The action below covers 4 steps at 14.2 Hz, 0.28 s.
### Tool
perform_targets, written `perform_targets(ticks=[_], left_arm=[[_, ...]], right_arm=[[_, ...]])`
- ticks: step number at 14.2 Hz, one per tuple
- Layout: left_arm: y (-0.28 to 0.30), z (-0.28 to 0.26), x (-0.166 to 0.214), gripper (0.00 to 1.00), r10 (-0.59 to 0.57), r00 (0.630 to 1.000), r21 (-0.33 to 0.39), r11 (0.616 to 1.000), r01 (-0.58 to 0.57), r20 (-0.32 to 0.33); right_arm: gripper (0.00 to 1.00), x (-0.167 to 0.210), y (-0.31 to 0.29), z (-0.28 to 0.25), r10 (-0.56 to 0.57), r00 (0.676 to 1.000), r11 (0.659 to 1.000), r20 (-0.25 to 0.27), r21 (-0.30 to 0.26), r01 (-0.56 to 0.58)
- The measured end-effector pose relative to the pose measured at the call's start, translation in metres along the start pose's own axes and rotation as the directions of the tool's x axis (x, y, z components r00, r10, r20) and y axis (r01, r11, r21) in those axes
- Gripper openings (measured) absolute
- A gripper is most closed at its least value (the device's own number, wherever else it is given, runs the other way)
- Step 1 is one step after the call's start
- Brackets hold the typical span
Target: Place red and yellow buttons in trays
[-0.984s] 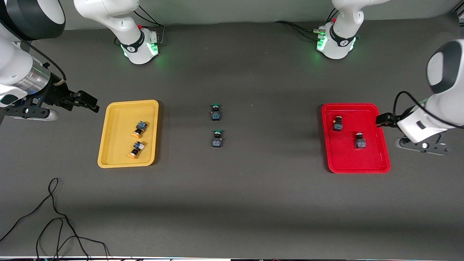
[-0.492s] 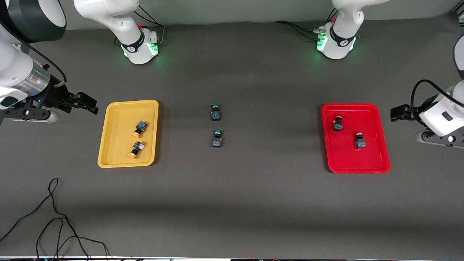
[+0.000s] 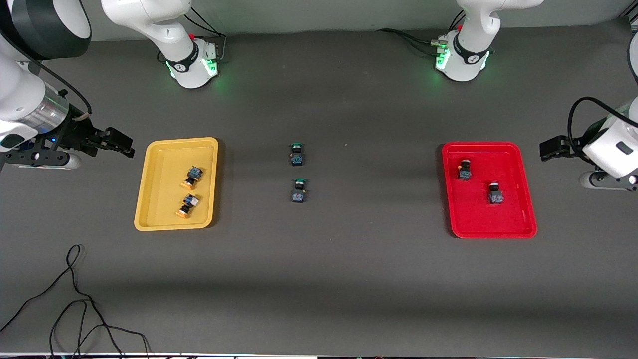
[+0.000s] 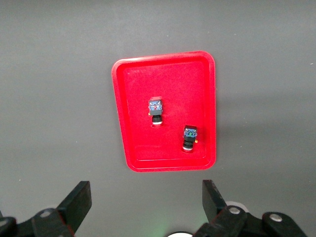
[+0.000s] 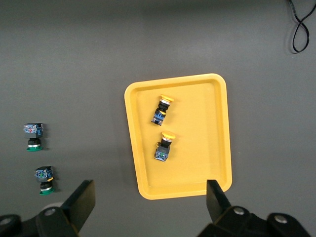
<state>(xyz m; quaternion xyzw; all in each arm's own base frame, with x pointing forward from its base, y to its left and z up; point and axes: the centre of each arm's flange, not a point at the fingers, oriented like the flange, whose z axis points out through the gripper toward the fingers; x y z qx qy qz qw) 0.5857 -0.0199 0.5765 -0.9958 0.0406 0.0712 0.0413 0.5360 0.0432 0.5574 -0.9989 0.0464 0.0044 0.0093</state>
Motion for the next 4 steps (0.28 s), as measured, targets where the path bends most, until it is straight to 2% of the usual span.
perform_targets(ticks=[4], left_arm=[[-0.0082,-0.0046,-0.0118,1.0,-0.033,0.999,-0.038,0.999,0.033,-0.005]], right_arm=[[1.0,0.0016,0.0009,0.0034,-0.003,1.0,1.0,0.004,-0.014,0.003]])
